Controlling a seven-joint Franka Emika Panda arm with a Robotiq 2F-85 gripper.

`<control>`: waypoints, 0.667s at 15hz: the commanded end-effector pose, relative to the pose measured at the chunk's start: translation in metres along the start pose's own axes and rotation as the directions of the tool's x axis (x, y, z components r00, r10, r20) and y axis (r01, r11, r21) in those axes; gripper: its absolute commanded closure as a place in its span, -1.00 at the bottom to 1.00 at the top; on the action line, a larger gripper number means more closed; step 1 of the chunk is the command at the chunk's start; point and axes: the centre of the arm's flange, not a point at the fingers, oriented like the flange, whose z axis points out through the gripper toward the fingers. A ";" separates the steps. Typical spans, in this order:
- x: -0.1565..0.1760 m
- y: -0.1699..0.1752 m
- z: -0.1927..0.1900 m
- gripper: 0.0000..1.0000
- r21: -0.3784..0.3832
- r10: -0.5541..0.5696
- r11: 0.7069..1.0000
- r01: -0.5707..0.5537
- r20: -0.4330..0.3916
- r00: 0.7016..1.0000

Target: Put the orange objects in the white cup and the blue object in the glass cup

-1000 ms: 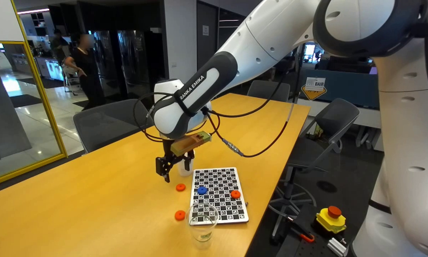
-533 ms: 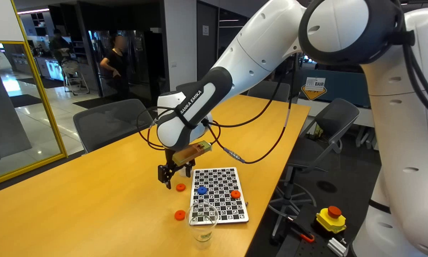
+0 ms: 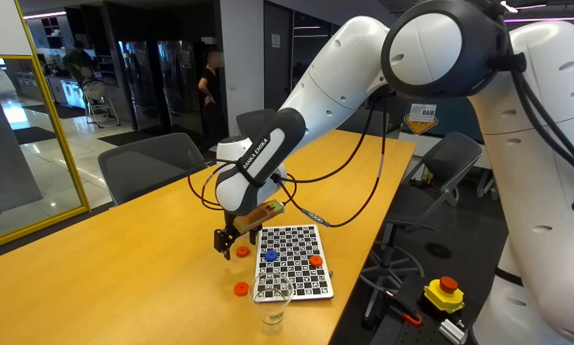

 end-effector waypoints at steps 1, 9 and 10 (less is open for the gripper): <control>0.009 0.002 0.006 -1.00 0.014 -0.003 1.000 0.003 -0.029 1.000; 0.011 0.008 0.009 -1.00 0.018 0.009 1.000 -0.008 -0.039 0.999; 0.012 0.008 0.009 -1.00 0.019 0.011 1.000 -0.010 -0.040 0.999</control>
